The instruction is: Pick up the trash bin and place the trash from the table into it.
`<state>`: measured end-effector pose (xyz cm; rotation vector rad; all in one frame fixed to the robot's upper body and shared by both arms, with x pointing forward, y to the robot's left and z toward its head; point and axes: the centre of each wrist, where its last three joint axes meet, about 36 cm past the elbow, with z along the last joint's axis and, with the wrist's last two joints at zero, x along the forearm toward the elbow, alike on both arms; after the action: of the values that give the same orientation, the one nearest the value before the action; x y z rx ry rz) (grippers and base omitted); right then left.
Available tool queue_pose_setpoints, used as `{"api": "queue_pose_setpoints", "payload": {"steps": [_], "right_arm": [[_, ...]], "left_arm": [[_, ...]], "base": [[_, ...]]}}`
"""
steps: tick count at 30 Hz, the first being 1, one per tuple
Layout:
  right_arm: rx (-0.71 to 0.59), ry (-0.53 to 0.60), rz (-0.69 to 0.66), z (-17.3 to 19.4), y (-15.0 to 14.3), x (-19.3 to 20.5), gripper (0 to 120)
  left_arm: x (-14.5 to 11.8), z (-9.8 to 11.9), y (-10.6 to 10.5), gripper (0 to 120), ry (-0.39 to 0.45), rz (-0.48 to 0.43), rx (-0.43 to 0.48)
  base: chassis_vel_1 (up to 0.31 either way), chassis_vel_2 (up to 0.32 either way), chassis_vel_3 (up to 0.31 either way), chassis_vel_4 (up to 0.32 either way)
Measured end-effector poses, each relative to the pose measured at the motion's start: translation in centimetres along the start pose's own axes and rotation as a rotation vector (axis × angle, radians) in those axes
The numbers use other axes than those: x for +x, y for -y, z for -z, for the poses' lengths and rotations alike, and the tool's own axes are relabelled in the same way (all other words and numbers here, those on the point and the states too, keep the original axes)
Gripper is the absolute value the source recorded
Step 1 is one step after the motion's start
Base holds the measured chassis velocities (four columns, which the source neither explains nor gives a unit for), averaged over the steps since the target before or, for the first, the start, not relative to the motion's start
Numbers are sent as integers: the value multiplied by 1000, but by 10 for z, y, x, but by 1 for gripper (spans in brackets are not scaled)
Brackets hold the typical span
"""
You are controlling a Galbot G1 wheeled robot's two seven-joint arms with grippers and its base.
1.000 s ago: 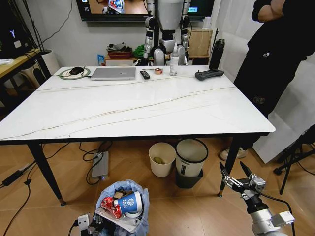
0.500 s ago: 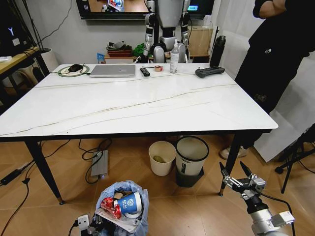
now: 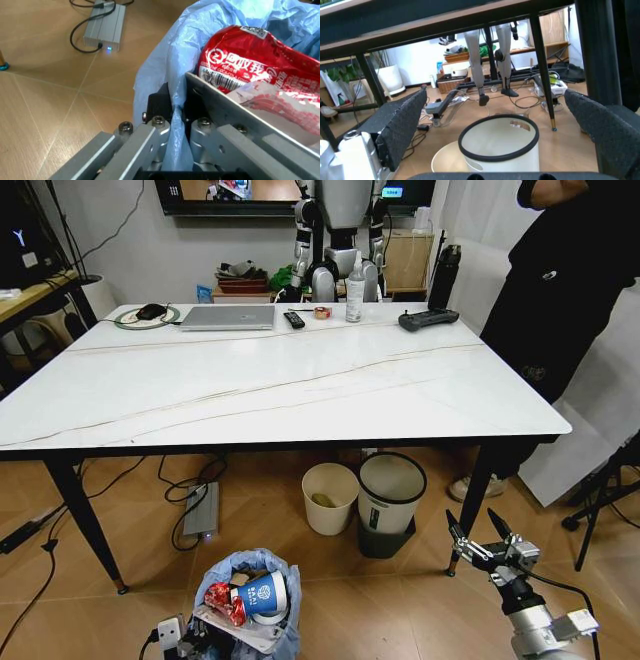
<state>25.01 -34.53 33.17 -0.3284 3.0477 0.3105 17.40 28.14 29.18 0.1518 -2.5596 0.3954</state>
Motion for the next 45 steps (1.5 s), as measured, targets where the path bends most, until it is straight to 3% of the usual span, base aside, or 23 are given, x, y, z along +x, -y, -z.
{"api": "queue_pose_setpoints", "payload": {"steps": [45], "right_arm": [[0, 0, 0, 0, 0, 0, 100]], "left_arm": [[-5, -2, -4, 0, 10, 11, -6]], "base": [[0, 0, 0, 0]]}}
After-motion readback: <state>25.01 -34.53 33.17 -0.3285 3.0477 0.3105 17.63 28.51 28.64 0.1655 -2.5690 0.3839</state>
